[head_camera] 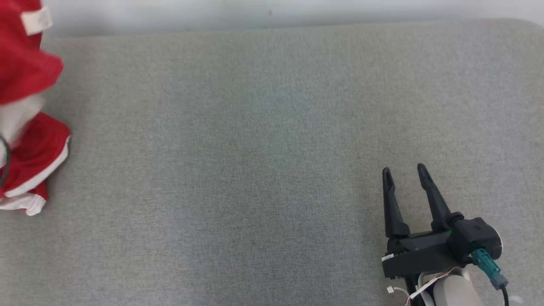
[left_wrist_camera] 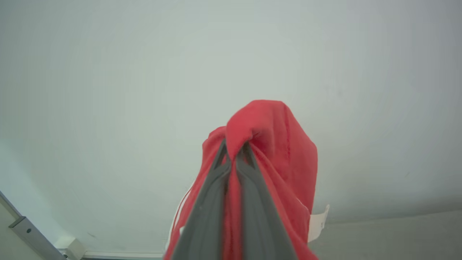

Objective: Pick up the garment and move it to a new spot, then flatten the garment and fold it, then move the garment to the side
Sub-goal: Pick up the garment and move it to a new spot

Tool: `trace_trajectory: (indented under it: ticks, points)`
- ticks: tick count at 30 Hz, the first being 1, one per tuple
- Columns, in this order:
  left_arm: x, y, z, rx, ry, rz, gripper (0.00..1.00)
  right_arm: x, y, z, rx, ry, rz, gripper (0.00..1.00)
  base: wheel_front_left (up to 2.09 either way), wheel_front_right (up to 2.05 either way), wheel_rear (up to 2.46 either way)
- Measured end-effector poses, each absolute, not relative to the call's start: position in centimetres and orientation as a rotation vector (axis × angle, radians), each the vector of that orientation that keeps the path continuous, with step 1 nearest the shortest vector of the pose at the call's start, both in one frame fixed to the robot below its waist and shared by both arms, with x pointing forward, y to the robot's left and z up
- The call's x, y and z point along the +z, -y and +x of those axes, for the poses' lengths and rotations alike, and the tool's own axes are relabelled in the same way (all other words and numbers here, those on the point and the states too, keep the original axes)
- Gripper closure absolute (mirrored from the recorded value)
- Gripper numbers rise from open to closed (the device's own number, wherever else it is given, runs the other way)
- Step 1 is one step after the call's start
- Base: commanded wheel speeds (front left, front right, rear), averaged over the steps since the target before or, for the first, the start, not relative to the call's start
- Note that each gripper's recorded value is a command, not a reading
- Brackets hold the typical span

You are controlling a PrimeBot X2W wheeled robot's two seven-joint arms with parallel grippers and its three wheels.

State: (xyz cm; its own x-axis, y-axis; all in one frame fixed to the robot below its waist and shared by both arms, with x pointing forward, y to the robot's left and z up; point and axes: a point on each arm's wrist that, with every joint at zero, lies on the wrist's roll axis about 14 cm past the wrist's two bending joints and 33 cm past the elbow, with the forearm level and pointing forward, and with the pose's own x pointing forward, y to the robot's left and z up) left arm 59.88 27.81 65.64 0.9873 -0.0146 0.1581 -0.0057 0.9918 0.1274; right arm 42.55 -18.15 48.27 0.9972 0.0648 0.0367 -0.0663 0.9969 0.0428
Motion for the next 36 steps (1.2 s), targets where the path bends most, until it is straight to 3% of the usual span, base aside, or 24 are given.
trace_trajectory:
  ticks: [9,17,27,36]
  points:
    - [77.3,-18.4,56.9,-0.236,0.470,0.112,1.00,50.2,18.1,41.2,0.063,0.080,0.086,0.00,0.00,0.00,0.00]
    - [79.5,-6.1,54.6,-0.529,0.546,-0.008,1.00,50.6,21.0,38.9,-0.024,0.085,0.095,0.00,0.00,0.00,0.00]
    - [72.9,6.0,51.5,-0.788,0.392,-0.207,1.00,51.1,25.8,35.2,-0.179,0.095,0.088,0.00,0.00,0.00,0.00]
    - [60.1,8.3,50.2,-0.763,0.091,-0.338,1.00,51.0,28.2,32.9,-0.266,0.086,0.075,0.00,0.00,0.00,0.00]
